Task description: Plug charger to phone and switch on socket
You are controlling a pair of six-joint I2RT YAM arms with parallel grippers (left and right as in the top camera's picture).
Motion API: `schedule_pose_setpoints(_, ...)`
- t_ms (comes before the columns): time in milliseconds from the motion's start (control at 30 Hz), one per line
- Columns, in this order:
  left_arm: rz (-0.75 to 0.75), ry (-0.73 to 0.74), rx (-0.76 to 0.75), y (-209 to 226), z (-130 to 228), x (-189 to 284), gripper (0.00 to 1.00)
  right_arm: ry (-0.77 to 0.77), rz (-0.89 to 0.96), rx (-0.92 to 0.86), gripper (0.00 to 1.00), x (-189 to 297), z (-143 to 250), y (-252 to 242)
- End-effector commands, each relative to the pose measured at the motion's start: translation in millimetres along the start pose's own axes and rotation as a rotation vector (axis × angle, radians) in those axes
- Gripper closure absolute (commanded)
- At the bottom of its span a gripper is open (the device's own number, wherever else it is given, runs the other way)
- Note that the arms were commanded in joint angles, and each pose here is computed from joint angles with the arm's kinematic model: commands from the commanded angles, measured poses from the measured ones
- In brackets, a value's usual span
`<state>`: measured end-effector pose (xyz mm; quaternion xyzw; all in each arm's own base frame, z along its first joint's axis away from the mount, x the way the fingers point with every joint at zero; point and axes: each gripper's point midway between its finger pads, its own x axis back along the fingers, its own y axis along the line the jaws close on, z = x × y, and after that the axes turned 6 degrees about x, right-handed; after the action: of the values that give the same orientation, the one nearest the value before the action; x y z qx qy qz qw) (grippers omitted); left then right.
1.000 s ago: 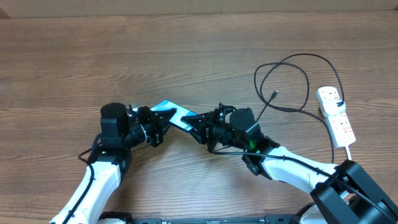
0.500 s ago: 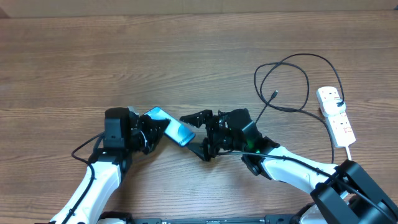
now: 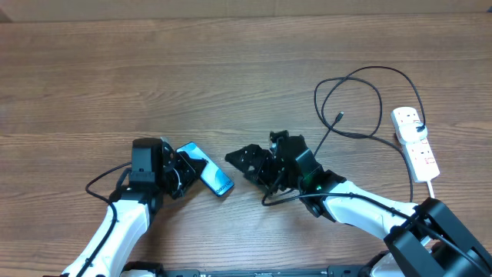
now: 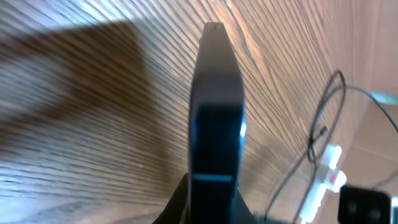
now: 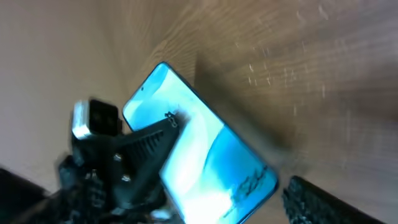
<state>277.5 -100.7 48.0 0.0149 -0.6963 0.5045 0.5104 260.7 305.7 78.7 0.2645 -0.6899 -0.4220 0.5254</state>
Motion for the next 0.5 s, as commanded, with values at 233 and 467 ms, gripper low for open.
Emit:
schedule_pose_setpoints(233, 0.237, 0.201, -0.100, -72, 23, 20, 0.96, -0.092, 0.049, 0.334, 0.19, 17, -34, -3)
schedule_pose_setpoints(467, 0.374, 0.126, -0.254, -154, -2, 55, 0.96, -0.127, 0.190, 0.270, 0.20, 59, -75, -4)
